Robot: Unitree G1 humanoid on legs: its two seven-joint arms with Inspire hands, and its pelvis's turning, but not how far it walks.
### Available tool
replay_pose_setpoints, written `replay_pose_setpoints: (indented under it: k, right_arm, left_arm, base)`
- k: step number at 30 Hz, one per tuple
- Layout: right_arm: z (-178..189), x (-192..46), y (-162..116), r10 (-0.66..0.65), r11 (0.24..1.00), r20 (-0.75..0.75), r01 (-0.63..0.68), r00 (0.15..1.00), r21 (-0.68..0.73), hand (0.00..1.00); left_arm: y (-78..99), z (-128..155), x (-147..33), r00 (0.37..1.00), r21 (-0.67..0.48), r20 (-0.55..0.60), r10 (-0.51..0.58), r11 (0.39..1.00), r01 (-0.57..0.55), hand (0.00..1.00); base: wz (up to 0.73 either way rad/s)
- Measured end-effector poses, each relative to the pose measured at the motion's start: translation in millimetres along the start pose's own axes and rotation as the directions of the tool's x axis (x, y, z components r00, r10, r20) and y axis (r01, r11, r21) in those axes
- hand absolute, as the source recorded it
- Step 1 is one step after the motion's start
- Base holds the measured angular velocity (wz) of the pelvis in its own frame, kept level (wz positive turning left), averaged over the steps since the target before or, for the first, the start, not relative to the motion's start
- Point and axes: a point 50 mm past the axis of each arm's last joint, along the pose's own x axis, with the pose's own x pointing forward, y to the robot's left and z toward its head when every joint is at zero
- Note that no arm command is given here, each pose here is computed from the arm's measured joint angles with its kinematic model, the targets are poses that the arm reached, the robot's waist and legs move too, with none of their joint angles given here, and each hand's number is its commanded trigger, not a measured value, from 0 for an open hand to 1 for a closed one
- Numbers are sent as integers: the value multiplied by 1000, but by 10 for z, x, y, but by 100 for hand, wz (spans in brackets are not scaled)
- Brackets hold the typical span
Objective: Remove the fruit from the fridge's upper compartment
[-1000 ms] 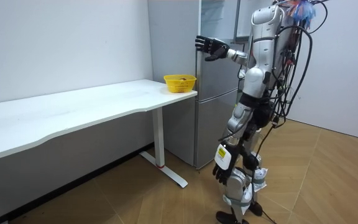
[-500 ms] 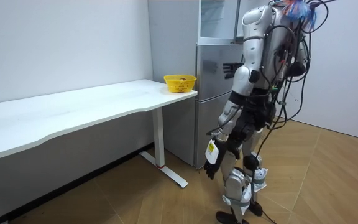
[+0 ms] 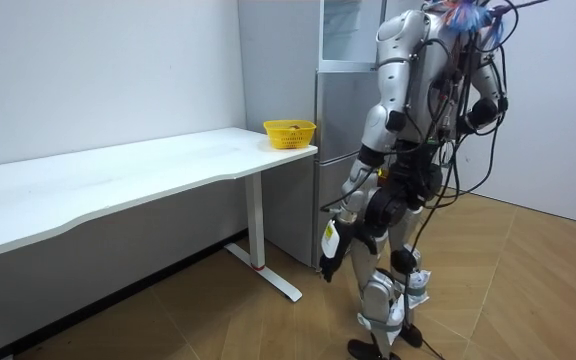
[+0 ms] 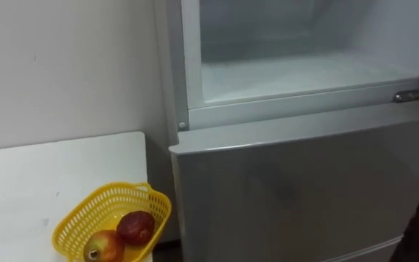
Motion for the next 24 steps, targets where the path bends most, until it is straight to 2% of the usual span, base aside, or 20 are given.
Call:
replay_pose_setpoints:
  k: [3, 5, 8, 17, 24]
  right_arm:
    - [56, 49, -108, -105, 985, -17, 107, 994, 136, 0]
    - [153, 127, -187, -205, 949, -20, 204, 979, 240, 0]
    - [324, 155, -281, -315, 905, 12, 297, 949, 304, 0]
    - [1022, 239, -404, -469, 826, 193, 351, 862, 441, 0]
    - [1257, 152, -537, -551, 769, 244, 371, 798, 521, 0]
  left_arm:
    - [19, -43, -11, 1000, -1, -8, 5, 1000, -5, 0]
    - [40, -71, -23, 1000, 3, -10, 12, 1000, -12, 0]
    - [67, -68, -43, 1000, 3, 7, 23, 1000, -23, 0]
    - [164, -81, -58, 998, -27, 9, 58, 998, -58, 0]
    - [298, -107, -77, 994, -81, 12, 105, 991, -103, 0]
  base:
    - [0]
    - [5]
    - [0]
    - [0]
    - [0]
